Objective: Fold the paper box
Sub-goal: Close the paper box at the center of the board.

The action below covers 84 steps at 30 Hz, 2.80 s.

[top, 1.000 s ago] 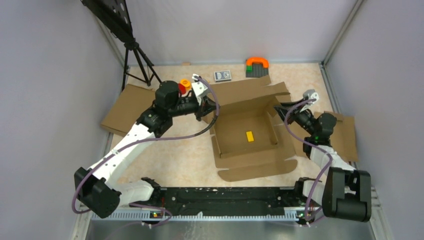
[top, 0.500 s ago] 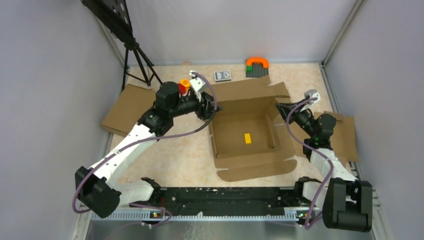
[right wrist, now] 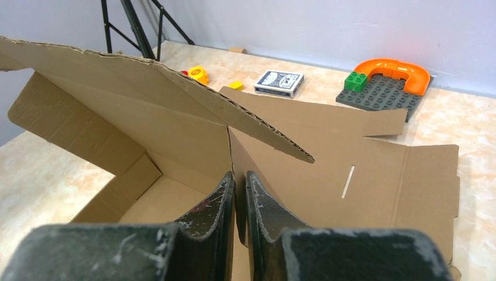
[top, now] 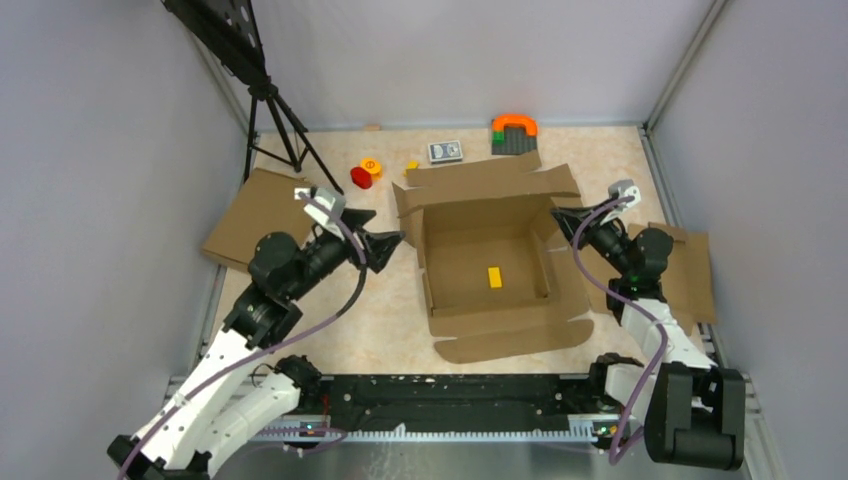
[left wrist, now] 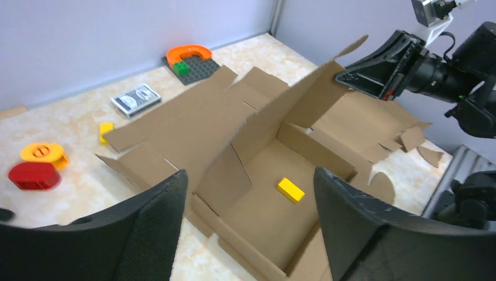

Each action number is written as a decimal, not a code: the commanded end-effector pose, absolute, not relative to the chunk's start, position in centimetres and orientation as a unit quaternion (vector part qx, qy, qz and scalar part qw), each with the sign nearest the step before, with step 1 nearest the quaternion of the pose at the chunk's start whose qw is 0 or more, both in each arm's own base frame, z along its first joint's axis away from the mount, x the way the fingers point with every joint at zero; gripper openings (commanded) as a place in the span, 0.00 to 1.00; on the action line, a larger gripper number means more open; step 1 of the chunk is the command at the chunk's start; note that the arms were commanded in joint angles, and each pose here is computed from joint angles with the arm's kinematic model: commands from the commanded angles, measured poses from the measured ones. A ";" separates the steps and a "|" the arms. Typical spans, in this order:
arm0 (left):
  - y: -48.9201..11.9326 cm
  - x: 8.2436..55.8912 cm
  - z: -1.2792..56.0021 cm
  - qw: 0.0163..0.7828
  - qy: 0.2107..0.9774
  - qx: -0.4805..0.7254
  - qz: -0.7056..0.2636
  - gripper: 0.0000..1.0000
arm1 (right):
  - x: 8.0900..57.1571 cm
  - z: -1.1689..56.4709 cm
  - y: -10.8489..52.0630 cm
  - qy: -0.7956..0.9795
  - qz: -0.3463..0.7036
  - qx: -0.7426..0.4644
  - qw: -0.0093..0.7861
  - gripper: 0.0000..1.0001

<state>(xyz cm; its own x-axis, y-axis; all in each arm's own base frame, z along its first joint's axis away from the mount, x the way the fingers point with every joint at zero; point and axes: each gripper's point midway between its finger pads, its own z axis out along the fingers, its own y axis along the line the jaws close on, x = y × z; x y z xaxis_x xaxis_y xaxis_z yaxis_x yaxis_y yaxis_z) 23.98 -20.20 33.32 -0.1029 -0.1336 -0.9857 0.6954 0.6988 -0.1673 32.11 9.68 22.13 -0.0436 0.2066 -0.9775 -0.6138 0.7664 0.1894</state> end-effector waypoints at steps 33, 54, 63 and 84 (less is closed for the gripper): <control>-25.5 29.0 20.8 0.611 0.726 0.091 -0.302 0.11 | 31.4 22.6 9.8 0.653 0.290 -0.172 0.678 0.20; -25.8 28.7 20.8 0.599 0.733 0.093 -0.309 0.00 | 32.5 17.9 10.3 0.662 0.283 -0.163 0.675 0.37; -26.1 28.6 20.6 0.590 0.737 0.093 -0.317 0.00 | 32.8 18.7 10.9 0.674 0.305 -0.123 0.661 0.20; -22.8 27.2 21.5 0.570 0.765 0.075 -0.291 0.44 | 32.5 20.0 12.5 0.691 0.278 -0.126 0.655 0.03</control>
